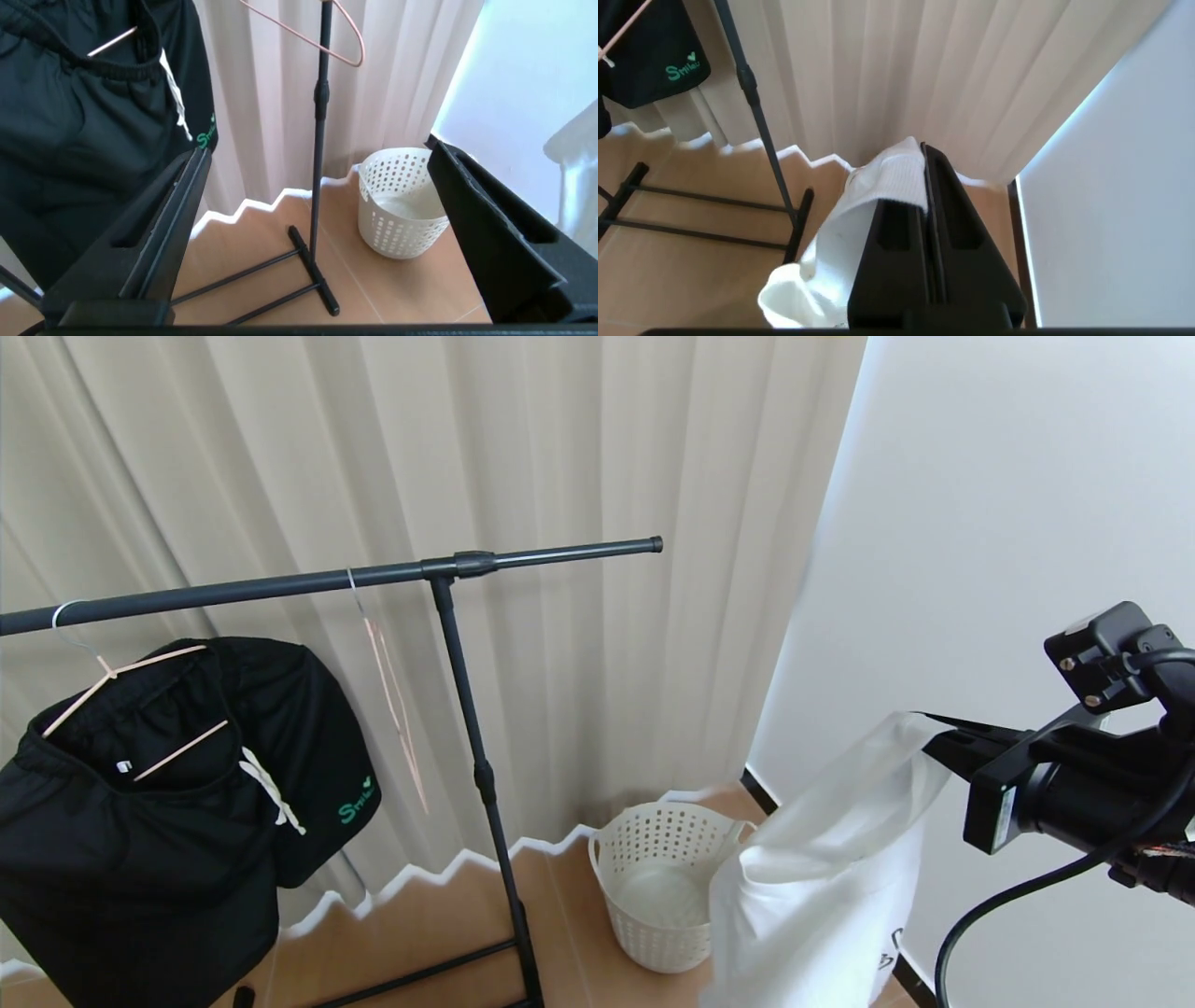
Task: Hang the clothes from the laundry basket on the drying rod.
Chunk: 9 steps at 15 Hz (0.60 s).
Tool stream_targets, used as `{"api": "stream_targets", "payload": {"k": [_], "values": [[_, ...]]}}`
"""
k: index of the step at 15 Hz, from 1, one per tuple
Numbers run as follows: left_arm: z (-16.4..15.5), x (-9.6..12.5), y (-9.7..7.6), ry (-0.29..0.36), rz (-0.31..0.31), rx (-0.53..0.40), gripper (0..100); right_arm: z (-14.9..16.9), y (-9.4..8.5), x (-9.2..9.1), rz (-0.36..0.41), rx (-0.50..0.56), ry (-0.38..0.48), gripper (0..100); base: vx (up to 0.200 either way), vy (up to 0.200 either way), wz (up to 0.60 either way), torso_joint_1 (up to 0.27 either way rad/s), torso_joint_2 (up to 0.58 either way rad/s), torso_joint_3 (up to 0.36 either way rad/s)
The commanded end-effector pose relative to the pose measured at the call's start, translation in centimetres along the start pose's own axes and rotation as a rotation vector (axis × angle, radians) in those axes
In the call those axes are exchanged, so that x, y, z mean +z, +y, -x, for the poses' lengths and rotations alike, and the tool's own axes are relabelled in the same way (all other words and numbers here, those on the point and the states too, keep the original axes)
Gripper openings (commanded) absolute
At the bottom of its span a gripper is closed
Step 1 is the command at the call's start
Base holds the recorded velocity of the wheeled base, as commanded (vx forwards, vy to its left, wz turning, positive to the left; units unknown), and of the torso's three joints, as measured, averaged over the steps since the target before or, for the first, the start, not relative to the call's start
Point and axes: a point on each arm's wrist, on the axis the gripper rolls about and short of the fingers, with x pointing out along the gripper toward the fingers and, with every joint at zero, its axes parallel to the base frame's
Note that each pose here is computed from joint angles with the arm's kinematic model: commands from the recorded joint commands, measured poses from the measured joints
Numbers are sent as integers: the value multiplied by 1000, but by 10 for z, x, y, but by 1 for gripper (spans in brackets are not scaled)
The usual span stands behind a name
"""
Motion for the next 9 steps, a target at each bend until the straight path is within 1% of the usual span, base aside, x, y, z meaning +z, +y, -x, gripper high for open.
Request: {"api": "stream_targets", "payload": {"k": [1,6,8,9], "values": [[0,0,0,0,-1,0,100,0,0,0,0,0,-1,0,0,0,0,163,-354,-193],[0,-1,0,1,1,7,100,0,0,0,0,0,0,0,0,0,0,162,-349,-189],[0,0,0,0,1,6,100,1,0,-1,6,-2,0,0,0,0,0,149,-332,-166],[0,0,0,-2,1,6,100,2,0,-3,22,1,6,0,0,0,0,124,-276,-144]]}}
